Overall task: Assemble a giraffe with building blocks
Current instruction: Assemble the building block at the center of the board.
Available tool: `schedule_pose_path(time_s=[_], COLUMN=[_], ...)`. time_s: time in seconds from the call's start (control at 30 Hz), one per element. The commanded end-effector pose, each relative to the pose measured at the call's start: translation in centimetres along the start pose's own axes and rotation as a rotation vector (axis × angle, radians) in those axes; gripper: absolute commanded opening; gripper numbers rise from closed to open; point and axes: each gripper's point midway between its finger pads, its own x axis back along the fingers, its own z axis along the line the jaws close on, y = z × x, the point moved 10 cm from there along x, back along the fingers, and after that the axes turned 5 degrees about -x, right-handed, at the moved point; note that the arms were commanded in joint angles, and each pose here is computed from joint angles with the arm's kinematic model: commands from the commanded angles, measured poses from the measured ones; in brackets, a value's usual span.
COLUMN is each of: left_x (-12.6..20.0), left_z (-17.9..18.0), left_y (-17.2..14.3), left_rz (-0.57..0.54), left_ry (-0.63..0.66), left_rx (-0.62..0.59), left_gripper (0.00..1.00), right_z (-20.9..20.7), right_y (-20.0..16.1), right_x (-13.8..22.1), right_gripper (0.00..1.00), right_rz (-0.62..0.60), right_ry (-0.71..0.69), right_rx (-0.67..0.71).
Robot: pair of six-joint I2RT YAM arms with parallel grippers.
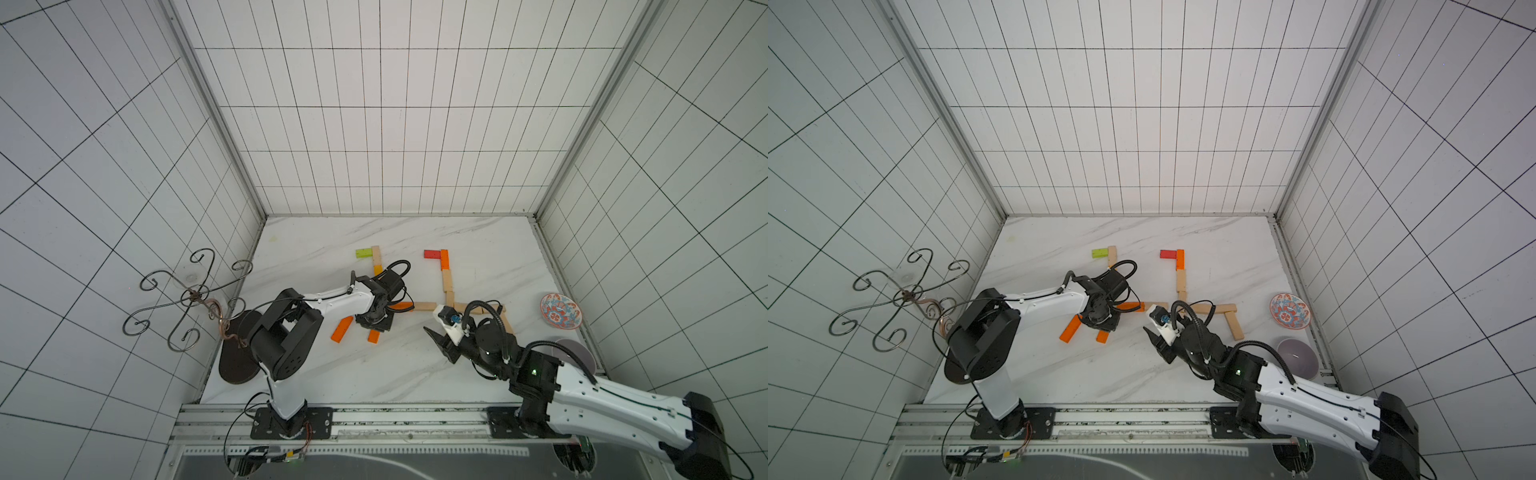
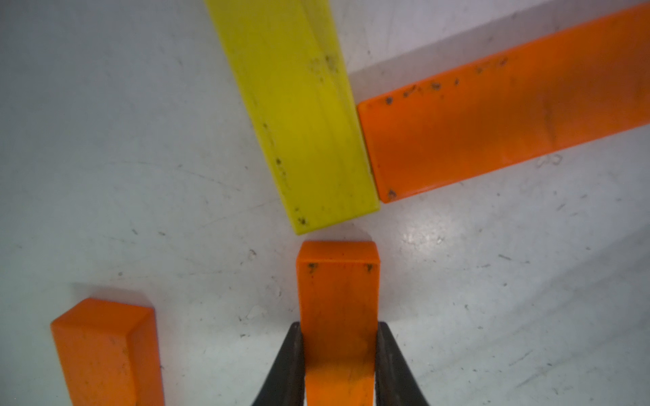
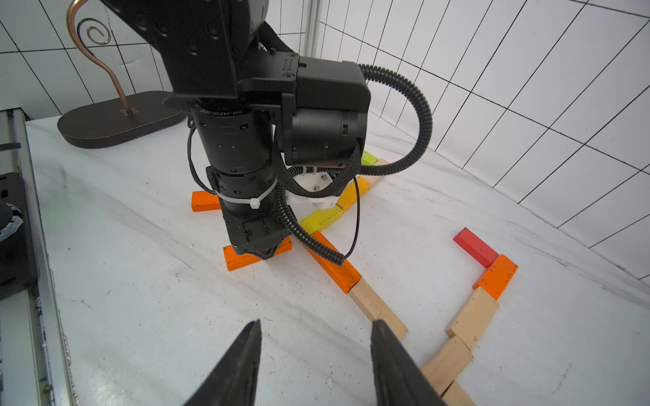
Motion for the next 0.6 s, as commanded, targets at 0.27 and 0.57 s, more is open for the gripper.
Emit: schedule_pose_path(time_s=[0.27, 0.57], left_x=[-0.15, 0.05], left_z=[-0.29, 0.09], left_y=[1.25, 1.41], left_rz=[-0.032, -0.043], left_ry=[-0.025, -0.029], left_rx=[0.017, 0.036], left_gripper=[0.32, 0.29], right_z=[-0.11, -0.09], right_y=[-1.15, -1.26], right_x=[-0.11, -0.25], right_gripper=[0.51, 0.51], right_rz=[0.024, 0.032], right_ry=[-0.018, -0.018], right_rx=[0.011, 0.013])
